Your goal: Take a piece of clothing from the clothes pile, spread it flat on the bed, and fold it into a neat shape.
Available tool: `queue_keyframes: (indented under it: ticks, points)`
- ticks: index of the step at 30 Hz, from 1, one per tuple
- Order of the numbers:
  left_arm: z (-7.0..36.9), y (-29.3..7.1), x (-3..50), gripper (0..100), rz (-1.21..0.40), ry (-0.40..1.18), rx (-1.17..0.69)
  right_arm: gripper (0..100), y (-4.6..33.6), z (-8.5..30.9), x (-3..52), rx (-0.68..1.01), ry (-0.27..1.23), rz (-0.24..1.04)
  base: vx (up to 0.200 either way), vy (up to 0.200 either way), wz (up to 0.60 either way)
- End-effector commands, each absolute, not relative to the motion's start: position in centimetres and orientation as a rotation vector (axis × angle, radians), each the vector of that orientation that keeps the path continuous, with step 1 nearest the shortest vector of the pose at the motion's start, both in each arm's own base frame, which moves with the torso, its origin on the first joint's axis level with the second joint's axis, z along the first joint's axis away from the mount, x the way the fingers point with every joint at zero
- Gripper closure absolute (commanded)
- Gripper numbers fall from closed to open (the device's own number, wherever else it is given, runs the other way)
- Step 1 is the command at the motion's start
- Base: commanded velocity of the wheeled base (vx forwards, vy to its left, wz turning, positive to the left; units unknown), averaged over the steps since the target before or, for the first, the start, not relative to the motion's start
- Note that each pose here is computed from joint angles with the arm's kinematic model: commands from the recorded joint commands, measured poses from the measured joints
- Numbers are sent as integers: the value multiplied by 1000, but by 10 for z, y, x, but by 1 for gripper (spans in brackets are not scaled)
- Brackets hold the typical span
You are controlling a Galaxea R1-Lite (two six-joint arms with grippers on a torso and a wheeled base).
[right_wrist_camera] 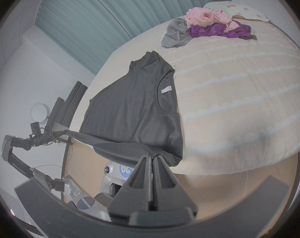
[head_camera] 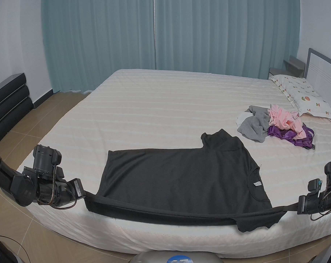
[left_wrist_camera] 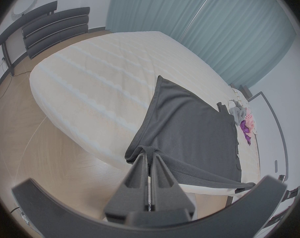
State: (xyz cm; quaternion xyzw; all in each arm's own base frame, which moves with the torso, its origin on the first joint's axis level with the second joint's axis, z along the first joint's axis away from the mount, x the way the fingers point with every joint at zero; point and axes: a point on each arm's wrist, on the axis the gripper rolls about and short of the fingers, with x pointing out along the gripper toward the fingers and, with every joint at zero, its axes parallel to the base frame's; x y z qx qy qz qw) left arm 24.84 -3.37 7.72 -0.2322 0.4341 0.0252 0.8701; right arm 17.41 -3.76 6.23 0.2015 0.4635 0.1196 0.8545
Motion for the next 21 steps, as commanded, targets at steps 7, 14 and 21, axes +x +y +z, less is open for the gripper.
queue_keyframes:
  ticks: [7,14,21]
  points:
    - [74,-35,250,100,58,917,-478,100,-38,61,178,425,978,256,0,0,0]
    - [63,-37,263,100,70,949,-476,100,-38,60,193,416,984,273,0,0,0]
    - [58,-38,279,100,71,947,-477,100,-38,55,215,443,1005,270,0,0,0]
